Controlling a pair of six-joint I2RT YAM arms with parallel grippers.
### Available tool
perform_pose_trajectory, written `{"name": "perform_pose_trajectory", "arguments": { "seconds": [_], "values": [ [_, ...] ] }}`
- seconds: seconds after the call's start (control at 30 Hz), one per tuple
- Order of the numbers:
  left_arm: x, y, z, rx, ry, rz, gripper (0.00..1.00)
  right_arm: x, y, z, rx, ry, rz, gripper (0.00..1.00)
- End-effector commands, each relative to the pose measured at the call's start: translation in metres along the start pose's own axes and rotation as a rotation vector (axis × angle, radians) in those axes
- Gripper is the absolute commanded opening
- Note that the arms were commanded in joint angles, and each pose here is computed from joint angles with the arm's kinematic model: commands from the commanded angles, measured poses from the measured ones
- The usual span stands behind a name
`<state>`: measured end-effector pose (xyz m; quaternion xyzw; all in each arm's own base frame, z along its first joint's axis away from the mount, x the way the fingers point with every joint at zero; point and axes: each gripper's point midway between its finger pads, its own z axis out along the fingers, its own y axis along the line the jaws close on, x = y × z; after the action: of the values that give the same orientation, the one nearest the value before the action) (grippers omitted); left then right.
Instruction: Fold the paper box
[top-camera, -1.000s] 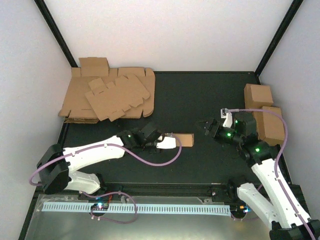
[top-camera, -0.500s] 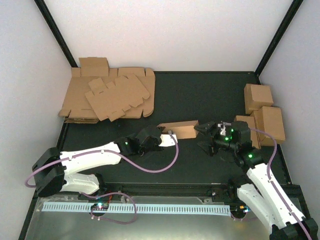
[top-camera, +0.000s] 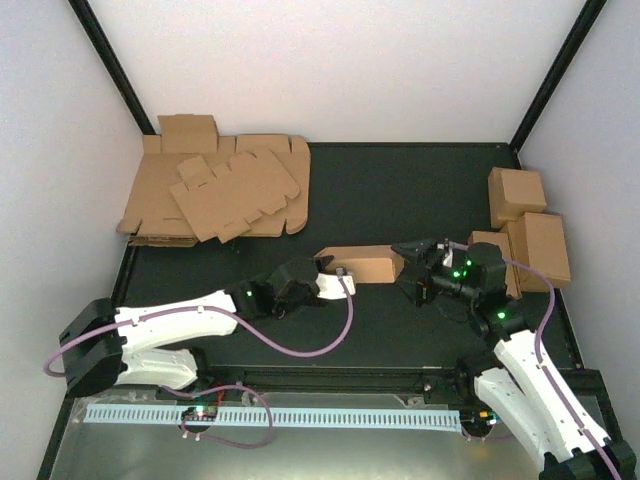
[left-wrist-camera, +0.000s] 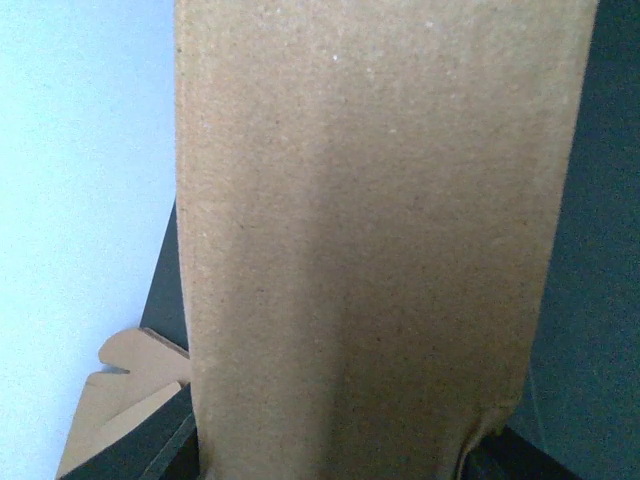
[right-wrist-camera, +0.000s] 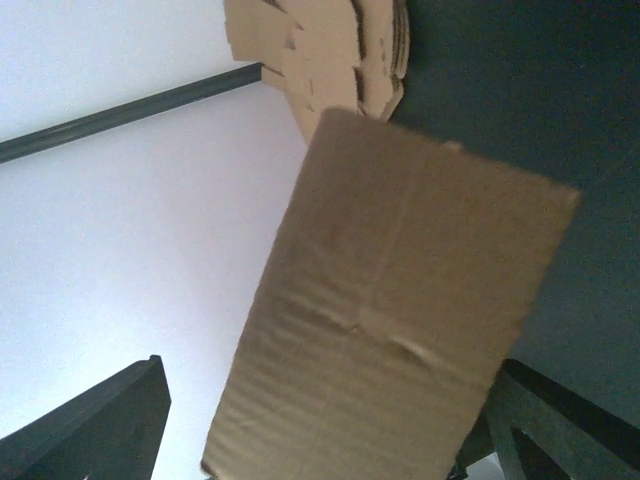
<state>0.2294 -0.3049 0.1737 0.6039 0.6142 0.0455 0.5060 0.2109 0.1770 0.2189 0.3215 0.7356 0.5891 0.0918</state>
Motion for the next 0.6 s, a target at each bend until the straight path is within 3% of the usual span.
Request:
{"name": "perform_pose_trajectory", "arguments": {
  "seconds": [0.0, 0.4, 0.57],
  "values": [
    [-0.0150, 0.0077, -0.0098, -0.037, -0.077, 0.003, 0.44, -0.0058, -0.0057, -0.0007, 0.034, -0.037, 0.013, 0.87],
    [-0.0186, 0.0035, -0.0142, -0.066, -0.110, 0.070, 0.47, -0.0026, -0.0056, 0.0005, 0.110, -0.010, -0.025, 0.77],
    [-0.0211, 0.0050, -0.0130, -0.080, -0.116, 0.073, 0.50, -0.0021, -0.0090, 0.0010, 0.120, -0.004, -0.022, 0.66]
  ]
}}
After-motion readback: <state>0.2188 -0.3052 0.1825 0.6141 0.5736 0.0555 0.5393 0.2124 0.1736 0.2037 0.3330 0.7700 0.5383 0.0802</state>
